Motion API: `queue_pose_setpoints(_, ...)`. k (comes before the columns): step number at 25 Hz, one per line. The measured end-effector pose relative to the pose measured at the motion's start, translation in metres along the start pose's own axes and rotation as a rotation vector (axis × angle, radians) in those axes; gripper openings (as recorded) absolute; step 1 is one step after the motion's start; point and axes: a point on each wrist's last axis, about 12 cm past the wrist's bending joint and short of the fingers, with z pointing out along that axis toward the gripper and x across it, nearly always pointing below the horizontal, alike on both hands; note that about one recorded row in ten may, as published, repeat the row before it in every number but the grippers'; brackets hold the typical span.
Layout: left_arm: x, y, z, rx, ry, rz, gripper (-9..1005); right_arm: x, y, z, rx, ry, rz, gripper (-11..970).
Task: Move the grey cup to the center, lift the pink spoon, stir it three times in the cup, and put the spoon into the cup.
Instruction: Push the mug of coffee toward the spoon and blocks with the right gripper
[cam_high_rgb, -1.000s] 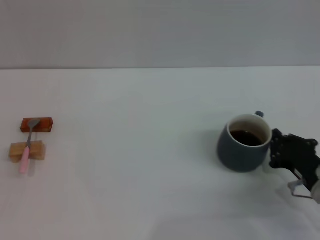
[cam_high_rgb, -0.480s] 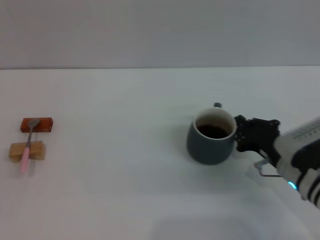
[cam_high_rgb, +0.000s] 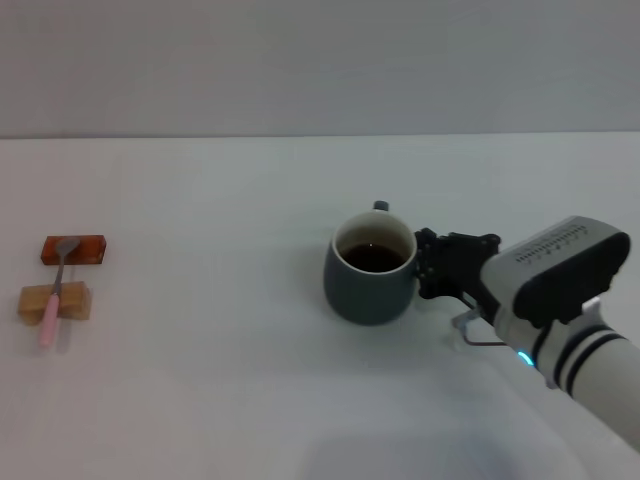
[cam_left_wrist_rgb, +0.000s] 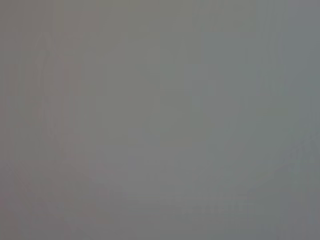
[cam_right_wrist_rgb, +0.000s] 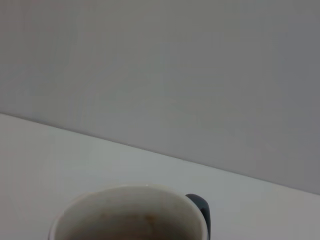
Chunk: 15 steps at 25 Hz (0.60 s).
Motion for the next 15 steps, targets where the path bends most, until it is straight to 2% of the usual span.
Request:
queue_pose_setpoints(7, 0.002, -0.004, 0.001, 0.040, 0.019, 0.021, 432, -0.010, 0.010, 0.011, -0.030, -0.011, 0.023, 32)
queue_pose_setpoints(15, 0.002, -0.011, 0.003, 0.097, 0.038, -0.016, 432, -0.019, 0.023, 0.020, -0.085, -0.022, 0.051, 33)
